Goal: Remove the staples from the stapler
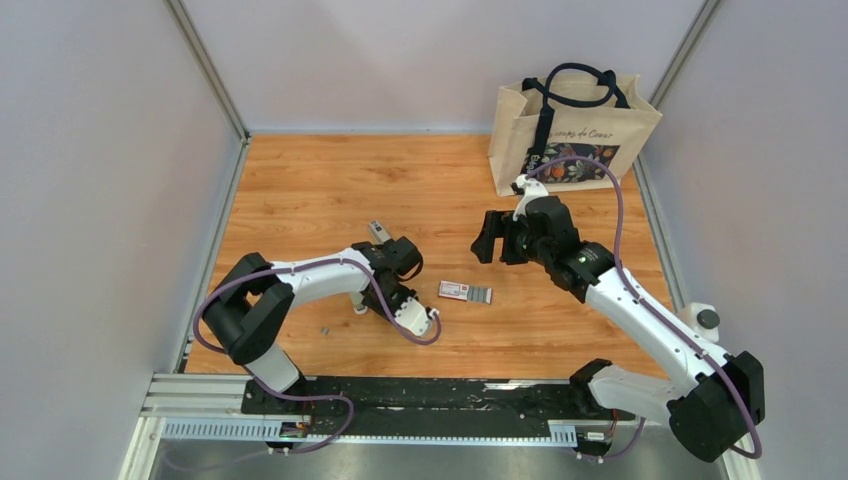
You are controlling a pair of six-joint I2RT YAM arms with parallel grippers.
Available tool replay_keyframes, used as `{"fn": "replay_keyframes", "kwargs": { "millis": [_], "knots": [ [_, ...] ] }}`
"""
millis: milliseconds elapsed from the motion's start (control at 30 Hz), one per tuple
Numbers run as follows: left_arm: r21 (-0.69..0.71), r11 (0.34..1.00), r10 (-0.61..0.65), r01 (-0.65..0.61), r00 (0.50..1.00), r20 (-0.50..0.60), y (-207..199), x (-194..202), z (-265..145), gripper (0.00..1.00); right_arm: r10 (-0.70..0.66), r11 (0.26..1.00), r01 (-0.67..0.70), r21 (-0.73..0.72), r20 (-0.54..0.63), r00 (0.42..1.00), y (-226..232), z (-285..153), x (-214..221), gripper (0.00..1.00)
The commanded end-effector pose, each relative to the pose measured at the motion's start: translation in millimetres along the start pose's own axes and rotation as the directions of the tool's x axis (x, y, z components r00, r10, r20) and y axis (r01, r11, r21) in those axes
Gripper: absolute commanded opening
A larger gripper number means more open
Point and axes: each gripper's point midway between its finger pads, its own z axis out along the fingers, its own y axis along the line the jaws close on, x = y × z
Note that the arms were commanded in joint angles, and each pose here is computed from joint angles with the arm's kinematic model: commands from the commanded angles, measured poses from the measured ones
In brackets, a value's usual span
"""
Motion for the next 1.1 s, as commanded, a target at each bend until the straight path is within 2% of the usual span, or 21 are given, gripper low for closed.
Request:
{"fn": "replay_keyframes", "kwargs": {
  "millis": [0,267,533,633,667,733,767,933,967,1033,1067],
  "knots": [
    [-0.024,1.0,0.01,-0.008,0.998,0.055,9,-11,8,0.4,0.002,1.0,0.0,-0.03,0.04,0.999,9,-4,-15,0.85],
    [-0.002,1.0,-0.003,0.003,0.999,0.05,0,-10,11,0.33,0.003,1.0,-0.003,-0.027,0.033,0.999,8,-4,-13,0.84],
    [0.022,1.0,-0.007,0.006,1.0,0.007,-4,-2,16,0.33,-0.001,1.0,0.002,-0.025,0.039,0.999,8,-7,-15,0.84],
    [0.014,1.0,-0.016,0.017,1.0,-0.017,-1,2,16,0.26,-0.003,1.0,0.003,-0.022,0.037,0.999,7,-6,-15,0.84],
    [0.007,1.0,-0.03,0.03,0.999,-0.014,1,1,15,0.19,-0.003,1.0,0.003,-0.021,0.035,0.999,7,-6,-14,0.84],
    [-0.009,0.999,-0.053,0.053,0.999,-0.005,6,-1,13,0.13,-0.003,1.0,0.003,-0.021,0.035,0.999,7,-6,-14,0.84],
    [-0.032,0.996,-0.081,0.081,0.997,0.003,13,-4,9,0.09,-0.004,1.0,0.004,-0.015,0.033,0.999,6,-5,-14,0.84],
    [-0.17,0.968,-0.178,0.185,0.982,0.057,52,-14,-19,0.04,-0.002,1.0,0.002,-0.007,0.045,0.999,6,-8,-20,0.85],
    [-0.205,0.949,-0.219,0.238,0.969,0.111,68,-22,-34,0.03,-0.002,1.0,0.002,-0.005,0.046,0.999,6,-8,-21,0.85],
    [-0.197,0.933,-0.272,0.301,0.948,0.165,74,-30,-50,0.02,-0.005,1.0,0.006,-0.007,0.059,0.998,7,-11,-25,0.85],
    [-0.206,0.91,-0.308,0.359,0.92,0.242,87,-40,-69,0.01,-0.004,1.0,0.005,-0.01,0.064,0.998,7,-12,-27,0.85]
  ]
}}
